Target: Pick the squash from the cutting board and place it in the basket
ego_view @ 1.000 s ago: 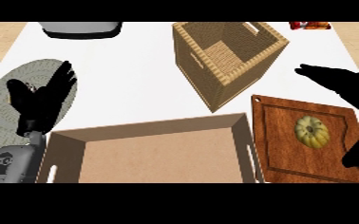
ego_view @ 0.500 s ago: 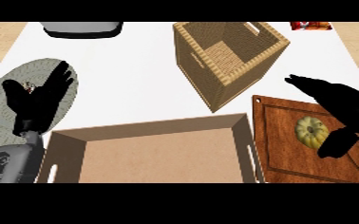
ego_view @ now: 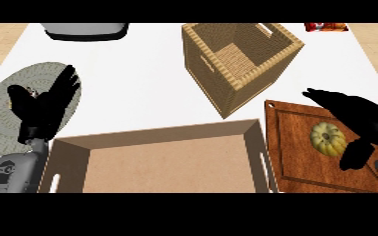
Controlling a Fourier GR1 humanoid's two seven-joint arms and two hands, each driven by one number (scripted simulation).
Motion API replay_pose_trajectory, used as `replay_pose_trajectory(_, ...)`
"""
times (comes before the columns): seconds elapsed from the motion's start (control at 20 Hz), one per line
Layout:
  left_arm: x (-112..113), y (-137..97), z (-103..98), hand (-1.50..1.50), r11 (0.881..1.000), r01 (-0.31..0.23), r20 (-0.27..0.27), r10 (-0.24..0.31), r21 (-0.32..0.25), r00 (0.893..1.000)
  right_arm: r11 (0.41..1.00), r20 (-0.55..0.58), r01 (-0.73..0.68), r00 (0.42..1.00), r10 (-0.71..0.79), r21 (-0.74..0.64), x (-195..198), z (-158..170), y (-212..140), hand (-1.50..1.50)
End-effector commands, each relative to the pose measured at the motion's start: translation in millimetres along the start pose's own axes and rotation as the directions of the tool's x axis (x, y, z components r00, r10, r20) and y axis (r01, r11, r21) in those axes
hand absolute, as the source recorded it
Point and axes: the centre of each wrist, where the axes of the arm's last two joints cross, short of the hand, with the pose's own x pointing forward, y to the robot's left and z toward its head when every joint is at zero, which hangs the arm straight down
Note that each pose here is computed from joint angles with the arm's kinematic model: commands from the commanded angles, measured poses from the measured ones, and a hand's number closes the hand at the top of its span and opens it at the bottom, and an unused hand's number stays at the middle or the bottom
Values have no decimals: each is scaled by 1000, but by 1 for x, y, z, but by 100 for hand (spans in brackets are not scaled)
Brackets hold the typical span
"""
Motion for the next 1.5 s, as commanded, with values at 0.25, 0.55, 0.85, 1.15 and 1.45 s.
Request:
replay_pose_trajectory(0.25,0,10,-6,0,1000,-11,1,11,-9,1000,999,44,34,998,-36,33,-14,19,-6,-150)
replay_pose_trajectory(0.55,10,-4,2,0,1000,-4,8,4,9,1000,998,93,42,995,-47,47,-23,21,4,-150)
replay_pose_trajectory(0.85,-2,2,4,0,1000,3,4,-3,7,1000,999,32,-13,999,12,32,-25,15,20,-150)
replay_pose_trajectory(1.15,-1,-9,-12,0,1000,-4,0,4,-2,1000,999,17,-37,999,36,37,-12,5,19,-150)
replay_pose_trajectory(1.45,6,-1,2,0,1000,1,-1,-1,-6,1000,979,56,-183,982,179,90,-12,-4,51,150)
